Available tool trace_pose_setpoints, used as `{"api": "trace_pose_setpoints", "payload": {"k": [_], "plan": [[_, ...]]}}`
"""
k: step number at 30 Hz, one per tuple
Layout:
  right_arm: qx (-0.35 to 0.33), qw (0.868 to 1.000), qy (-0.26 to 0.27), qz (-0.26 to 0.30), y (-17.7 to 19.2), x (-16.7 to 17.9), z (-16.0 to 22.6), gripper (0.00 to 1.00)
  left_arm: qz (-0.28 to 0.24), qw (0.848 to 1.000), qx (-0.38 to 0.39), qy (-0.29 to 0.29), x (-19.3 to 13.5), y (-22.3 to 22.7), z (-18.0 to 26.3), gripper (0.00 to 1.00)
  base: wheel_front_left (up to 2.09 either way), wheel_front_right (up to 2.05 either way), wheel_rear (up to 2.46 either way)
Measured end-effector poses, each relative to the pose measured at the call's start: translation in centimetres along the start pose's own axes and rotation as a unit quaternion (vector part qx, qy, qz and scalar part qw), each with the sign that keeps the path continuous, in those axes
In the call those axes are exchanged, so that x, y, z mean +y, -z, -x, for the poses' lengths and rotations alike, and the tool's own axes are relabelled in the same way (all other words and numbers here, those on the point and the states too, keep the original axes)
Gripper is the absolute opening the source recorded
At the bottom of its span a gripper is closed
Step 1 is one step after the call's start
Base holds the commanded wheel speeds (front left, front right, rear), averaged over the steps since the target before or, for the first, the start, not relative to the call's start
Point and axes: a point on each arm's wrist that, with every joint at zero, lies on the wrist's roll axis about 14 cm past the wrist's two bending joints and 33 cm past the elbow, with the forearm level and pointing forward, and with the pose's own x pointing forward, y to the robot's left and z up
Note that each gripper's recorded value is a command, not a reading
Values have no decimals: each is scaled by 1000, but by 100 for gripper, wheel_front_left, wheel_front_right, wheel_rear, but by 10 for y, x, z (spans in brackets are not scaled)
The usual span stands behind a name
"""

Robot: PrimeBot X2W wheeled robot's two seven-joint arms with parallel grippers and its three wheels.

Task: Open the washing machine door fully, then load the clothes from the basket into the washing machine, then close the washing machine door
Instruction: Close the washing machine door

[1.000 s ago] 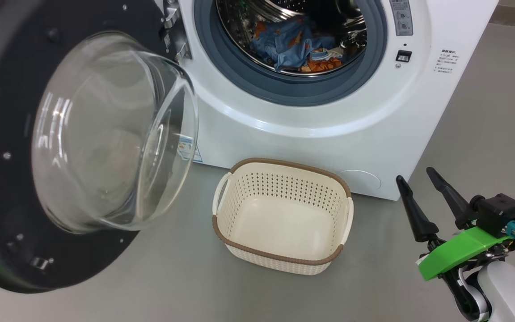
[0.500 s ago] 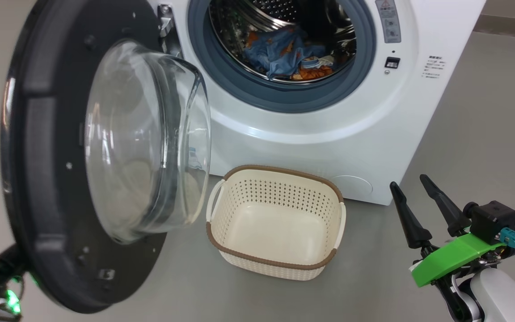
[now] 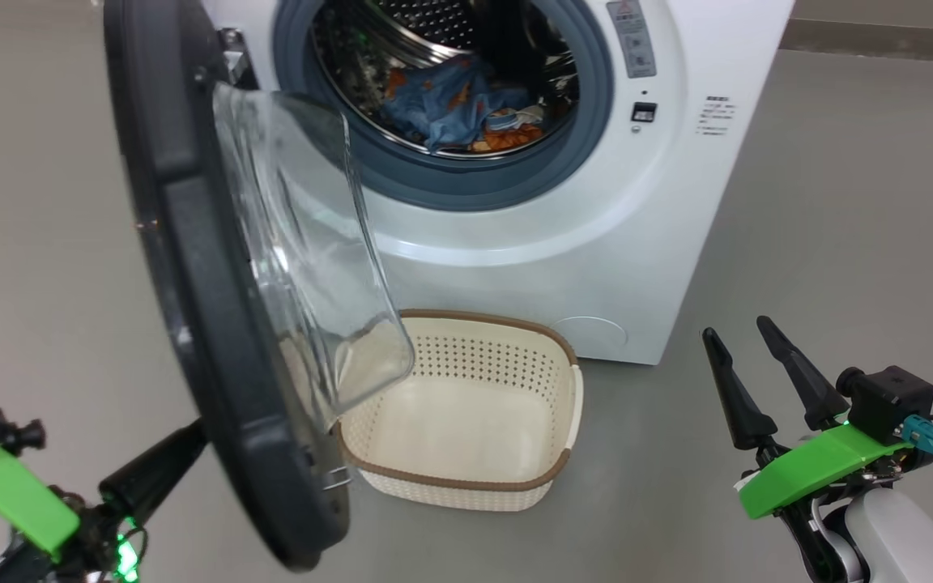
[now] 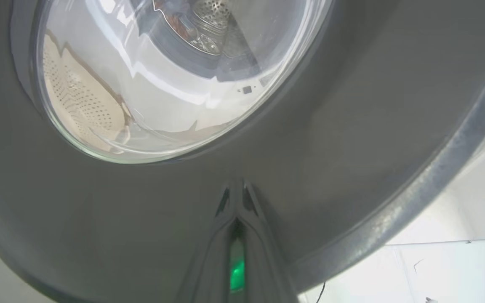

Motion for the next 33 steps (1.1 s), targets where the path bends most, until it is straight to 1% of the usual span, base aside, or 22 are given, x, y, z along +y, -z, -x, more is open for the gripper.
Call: {"api": "trace_pose_setpoints", "payload": {"k": [4, 16, 18, 24, 33], "plan": [[-3, 1000, 18, -2, -2, -9, 10, 100, -4, 1000, 22, 21, -14, 15, -20, 0, 0, 0, 0], [-24, 996, 91, -1, -16, -50, 44, 100, 3, 999, 41, 14, -17, 34, -81, 0, 0, 0, 0], [-26, 993, 112, -2, -17, -60, 55, 100, 7, 998, 52, 20, -20, 39, -99, 0, 0, 0, 0], [-31, 988, 152, 1, -21, -82, 78, 100, 10, 997, 77, 31, -28, 52, -133, 0, 0, 0, 0], [-31, 980, 197, 3, -21, -102, 106, 100, 20, 995, 87, 40, -35, 66, -179, 0, 0, 0, 0]]}}
